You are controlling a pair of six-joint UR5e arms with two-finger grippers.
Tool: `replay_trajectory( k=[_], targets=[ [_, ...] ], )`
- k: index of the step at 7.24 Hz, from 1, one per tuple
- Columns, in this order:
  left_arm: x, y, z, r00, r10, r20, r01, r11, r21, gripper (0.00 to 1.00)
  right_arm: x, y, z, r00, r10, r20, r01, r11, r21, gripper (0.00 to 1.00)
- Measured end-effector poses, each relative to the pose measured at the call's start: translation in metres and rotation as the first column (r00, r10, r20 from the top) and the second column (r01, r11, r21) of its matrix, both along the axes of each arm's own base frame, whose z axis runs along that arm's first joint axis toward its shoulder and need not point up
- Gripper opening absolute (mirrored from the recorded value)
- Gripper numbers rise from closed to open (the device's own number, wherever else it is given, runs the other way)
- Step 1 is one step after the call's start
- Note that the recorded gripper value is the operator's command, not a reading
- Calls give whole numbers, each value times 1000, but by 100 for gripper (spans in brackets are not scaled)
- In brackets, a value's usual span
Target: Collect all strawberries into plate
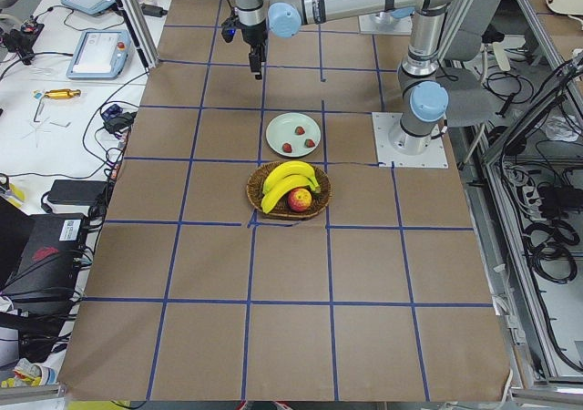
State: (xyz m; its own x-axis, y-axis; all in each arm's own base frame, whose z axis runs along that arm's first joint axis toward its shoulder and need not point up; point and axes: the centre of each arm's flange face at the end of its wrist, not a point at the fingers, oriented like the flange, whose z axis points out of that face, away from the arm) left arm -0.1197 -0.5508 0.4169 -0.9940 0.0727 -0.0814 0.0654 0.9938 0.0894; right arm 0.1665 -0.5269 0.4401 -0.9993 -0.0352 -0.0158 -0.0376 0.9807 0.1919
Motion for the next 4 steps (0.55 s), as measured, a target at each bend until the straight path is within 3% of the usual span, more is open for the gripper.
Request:
replay_trajectory(
  k=[2,4],
  targets=[
    [-6,22,43,1000,-11,-28,11,1000,10,100,1,-5,3,1000,-6,3,6,999,-44,100],
    [-18,43,62,999,-20,-48,22,999,35,100,3,-9,9,999,-54,-3,54,994,-98,100]
  ],
)
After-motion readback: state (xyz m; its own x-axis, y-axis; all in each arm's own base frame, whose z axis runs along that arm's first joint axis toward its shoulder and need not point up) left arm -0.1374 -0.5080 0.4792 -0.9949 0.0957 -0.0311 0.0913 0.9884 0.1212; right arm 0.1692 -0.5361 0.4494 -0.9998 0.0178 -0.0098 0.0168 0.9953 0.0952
